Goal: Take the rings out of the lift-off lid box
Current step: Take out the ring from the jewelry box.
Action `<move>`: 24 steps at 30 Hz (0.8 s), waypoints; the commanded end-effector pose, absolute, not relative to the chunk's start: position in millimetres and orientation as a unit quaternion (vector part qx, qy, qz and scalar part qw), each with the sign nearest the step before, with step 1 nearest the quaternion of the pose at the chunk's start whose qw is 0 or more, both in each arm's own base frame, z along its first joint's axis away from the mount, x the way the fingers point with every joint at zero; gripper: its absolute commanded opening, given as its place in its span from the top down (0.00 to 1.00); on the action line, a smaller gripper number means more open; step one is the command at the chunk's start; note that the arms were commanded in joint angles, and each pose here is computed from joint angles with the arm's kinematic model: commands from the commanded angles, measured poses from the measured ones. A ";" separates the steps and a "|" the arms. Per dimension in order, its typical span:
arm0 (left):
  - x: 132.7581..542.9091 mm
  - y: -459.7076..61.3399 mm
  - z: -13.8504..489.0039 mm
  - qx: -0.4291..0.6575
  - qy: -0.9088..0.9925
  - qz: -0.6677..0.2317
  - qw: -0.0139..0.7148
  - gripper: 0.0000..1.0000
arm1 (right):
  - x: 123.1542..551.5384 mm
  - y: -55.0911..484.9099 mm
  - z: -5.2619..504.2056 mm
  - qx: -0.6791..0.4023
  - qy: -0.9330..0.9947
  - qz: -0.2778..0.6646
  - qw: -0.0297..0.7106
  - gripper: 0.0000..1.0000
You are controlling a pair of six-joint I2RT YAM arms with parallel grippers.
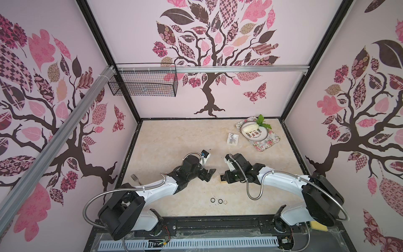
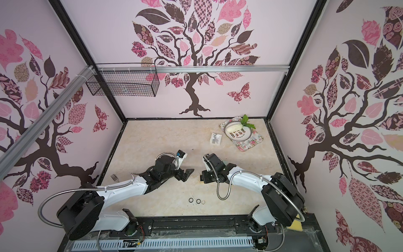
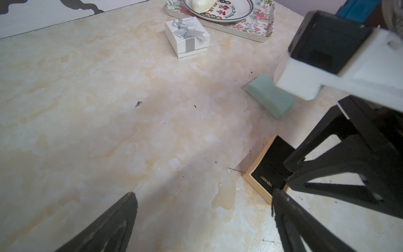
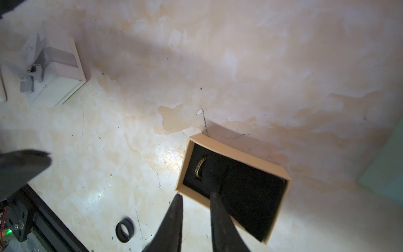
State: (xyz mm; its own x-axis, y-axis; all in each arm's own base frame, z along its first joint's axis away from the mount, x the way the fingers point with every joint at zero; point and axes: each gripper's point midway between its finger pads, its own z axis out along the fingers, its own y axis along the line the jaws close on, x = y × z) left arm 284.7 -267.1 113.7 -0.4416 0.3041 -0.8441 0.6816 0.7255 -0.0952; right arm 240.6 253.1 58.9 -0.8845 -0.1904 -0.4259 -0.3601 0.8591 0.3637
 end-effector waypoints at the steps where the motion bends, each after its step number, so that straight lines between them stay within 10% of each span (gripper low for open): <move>1: 283.5 -266.6 107.9 0.301 0.821 -0.221 0.431 0.02 | 245.3 264.0 60.2 -0.144 0.943 0.233 0.190 0.76; 24: 282.4 -263.7 107.0 0.300 0.822 -0.222 0.431 0.02 | 252.3 273.0 49.1 -0.139 0.946 0.232 0.181 0.79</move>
State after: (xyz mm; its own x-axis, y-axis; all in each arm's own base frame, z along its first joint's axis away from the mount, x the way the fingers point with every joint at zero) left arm 284.9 -266.8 112.1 -0.4466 0.3045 -0.8413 0.6833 0.7231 -0.1011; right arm 247.1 264.7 42.0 -0.8958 -0.1939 -0.4000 -0.3530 0.8573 0.3748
